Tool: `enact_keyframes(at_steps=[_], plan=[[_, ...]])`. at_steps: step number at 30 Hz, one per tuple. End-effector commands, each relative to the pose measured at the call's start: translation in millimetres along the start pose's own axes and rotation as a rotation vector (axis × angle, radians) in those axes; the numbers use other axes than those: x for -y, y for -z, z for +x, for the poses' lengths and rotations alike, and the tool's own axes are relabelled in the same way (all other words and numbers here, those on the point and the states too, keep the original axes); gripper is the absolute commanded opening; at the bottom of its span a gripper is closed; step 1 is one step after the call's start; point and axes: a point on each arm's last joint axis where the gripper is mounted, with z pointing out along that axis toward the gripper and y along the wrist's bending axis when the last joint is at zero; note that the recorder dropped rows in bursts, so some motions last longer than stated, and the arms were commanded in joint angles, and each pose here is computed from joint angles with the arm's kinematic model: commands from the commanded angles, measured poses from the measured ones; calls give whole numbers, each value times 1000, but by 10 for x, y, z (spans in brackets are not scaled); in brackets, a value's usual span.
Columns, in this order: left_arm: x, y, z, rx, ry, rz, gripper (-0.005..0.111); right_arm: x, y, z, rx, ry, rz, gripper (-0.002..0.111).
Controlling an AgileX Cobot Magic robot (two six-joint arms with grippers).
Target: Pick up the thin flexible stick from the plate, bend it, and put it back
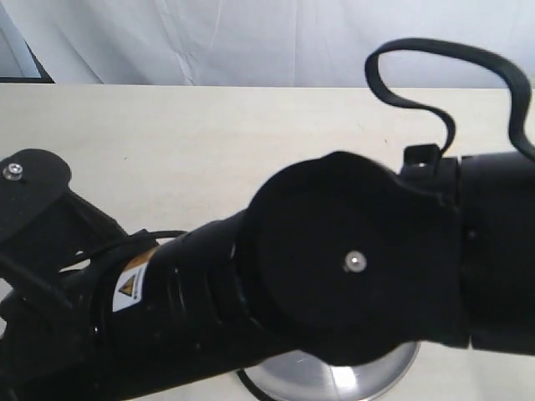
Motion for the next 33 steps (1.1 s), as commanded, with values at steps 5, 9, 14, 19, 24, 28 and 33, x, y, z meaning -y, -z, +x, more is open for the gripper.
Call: enact_keyframes(at_steps=[5, 9, 14, 19, 24, 28, 33], plan=[[-56, 5, -31, 43, 25, -52, 27, 45, -99, 68, -47, 12, 2, 0], [-54, 5, -31, 43, 30, -49, 39, 78, -162, 96, -57, 18, 16, 0], [-51, 4, -29, 41, 30, -45, 24, 94, -181, 96, -49, 14, 27, 0], [-53, 4, -29, 40, 24, -48, 12, 141, -159, 14, 33, 18, 86, 0], [-52, 4, -31, 43, 29, -46, 51, 252, -86, -109, 152, -11, 175, 0], [-51, 4, -34, 46, 36, -45, 63, 439, -32, -139, 177, -57, 227, 0], [-60, 5, -24, 35, 11, -56, 63, 504, 90, -195, 207, -72, 245, 0]])
